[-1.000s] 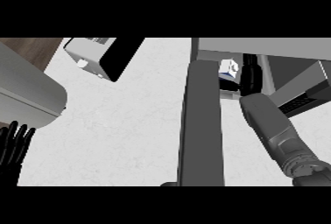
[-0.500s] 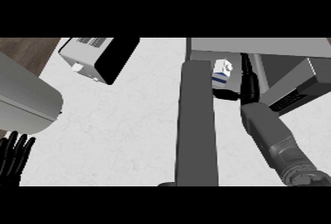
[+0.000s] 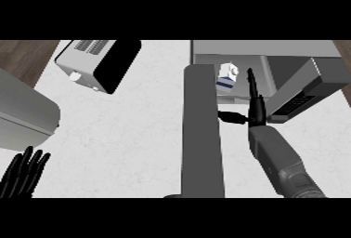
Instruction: Pick up the milk, place it into the microwave and close the microwave
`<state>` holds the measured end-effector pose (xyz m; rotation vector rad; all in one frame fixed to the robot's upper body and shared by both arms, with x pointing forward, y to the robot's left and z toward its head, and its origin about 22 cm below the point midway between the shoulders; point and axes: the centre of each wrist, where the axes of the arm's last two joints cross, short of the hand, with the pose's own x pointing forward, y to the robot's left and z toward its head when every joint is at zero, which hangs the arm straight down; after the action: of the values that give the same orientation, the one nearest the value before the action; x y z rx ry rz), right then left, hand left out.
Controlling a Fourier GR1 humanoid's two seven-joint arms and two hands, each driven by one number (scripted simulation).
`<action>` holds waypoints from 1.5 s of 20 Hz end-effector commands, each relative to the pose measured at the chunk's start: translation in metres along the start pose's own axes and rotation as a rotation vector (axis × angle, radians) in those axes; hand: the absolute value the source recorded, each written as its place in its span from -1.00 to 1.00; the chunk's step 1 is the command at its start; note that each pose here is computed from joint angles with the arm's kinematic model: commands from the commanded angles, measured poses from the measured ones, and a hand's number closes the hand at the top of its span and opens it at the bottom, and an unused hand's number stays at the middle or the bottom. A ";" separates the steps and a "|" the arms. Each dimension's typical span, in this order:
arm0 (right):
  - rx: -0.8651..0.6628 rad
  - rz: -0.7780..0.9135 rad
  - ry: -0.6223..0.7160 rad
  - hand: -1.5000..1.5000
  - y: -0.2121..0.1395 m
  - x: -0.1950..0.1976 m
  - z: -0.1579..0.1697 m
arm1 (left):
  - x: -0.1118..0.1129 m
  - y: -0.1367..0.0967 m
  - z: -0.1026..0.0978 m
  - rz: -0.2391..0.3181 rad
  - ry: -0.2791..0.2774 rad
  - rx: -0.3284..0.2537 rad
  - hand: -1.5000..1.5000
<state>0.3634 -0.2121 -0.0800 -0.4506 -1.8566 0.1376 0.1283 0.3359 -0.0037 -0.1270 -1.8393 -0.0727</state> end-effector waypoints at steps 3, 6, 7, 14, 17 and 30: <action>0.099 -0.218 -0.012 -1.00 0.007 -0.013 0.033 | 0.004 -0.017 -0.005 0.065 0.001 -0.103 -1.00; 0.118 -0.278 -0.004 -1.00 0.018 -0.014 0.046 | 0.008 -0.019 -0.003 0.091 0.000 -0.141 -1.00; 0.153 -0.308 -0.010 -1.00 0.016 -0.016 0.051 | 0.002 -0.025 -0.014 0.081 0.003 -0.148 -1.00; 0.137 -0.340 -0.020 -1.00 0.006 -0.031 0.109 | 0.003 -0.040 -0.028 0.066 0.019 -0.299 -1.00; 0.134 -0.349 -0.013 -1.00 -0.023 -0.030 0.111 | 0.000 -0.065 -0.041 0.044 0.026 -0.323 1.00; 0.006 -0.474 -0.053 -1.00 -0.118 0.012 0.155 | -0.020 -0.127 -0.111 -0.087 0.040 -0.450 1.00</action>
<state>0.2037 -0.2820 -0.1050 0.0001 -1.9471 -0.1237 0.2047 0.2160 0.0078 -0.3793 -1.7611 -0.4839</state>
